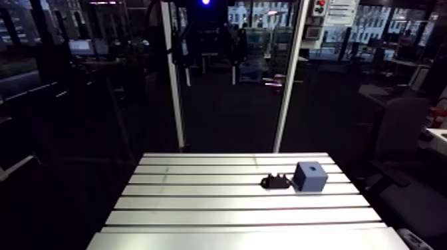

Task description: Pick up the M10 bolt and insert it into the hex recess until seated.

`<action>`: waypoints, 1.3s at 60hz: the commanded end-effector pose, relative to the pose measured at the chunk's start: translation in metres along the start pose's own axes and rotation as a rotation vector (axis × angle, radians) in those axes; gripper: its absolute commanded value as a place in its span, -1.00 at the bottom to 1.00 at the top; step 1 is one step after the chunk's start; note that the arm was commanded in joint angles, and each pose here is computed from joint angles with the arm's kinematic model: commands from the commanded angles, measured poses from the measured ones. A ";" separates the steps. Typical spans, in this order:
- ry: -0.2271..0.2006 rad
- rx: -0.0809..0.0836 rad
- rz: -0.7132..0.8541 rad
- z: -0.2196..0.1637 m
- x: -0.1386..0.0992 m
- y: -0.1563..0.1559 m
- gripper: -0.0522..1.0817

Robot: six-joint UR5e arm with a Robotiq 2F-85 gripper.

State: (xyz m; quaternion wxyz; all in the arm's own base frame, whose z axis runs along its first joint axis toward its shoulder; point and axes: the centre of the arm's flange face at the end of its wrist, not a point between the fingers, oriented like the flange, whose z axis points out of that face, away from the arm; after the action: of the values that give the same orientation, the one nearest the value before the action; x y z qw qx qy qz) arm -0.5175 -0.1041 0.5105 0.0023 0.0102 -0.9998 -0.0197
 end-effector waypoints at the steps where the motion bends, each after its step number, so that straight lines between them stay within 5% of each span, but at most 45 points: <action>1: 0.036 0.001 0.000 -0.003 0.004 -0.007 -0.90; 40: 0.034 0.003 0.001 -0.003 0.000 -0.007 -0.90; 78: 0.054 -0.016 -0.060 0.019 0.006 0.002 -0.90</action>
State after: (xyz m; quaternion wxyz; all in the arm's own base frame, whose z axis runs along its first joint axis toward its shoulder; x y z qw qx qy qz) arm -0.5190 -0.1080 0.5023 0.0221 0.0229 -0.9992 -0.0256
